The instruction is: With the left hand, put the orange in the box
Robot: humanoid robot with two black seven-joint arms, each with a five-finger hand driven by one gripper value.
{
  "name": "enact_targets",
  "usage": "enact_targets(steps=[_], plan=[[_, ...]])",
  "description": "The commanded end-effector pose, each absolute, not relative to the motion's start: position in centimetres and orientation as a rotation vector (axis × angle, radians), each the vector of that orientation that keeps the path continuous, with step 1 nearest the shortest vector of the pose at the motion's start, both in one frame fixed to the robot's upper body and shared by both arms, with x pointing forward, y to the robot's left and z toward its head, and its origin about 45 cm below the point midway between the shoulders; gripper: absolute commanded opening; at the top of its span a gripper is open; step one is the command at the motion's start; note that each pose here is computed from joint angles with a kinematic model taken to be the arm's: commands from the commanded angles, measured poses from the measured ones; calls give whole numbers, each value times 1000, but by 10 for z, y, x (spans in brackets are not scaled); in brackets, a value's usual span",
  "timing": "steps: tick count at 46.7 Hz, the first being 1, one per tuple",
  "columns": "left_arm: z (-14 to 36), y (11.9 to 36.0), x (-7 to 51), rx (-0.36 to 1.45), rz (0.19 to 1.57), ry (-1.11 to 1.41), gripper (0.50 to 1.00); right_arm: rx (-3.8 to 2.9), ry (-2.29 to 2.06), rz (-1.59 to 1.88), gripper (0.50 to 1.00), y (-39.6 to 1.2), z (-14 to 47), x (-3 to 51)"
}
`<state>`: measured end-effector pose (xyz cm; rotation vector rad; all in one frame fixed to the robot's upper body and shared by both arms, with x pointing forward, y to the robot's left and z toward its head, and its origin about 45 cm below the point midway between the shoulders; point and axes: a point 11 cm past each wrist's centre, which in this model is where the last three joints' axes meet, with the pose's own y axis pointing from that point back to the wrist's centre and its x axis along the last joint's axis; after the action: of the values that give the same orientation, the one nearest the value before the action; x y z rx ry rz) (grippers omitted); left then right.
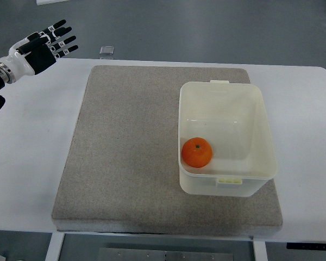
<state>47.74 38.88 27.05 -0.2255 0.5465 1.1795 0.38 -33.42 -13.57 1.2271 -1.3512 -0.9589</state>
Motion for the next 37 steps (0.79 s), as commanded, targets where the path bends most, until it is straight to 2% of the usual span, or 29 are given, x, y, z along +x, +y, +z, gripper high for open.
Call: enact_targets(steps=[1, 37], plan=[[270, 388, 477, -221, 1177, 549, 994, 1227, -1351, -959, 932, -334, -136, 4], [265, 380, 477, -234, 1163, 564, 994, 1245, -1341, -973, 932, -329, -136, 4]])
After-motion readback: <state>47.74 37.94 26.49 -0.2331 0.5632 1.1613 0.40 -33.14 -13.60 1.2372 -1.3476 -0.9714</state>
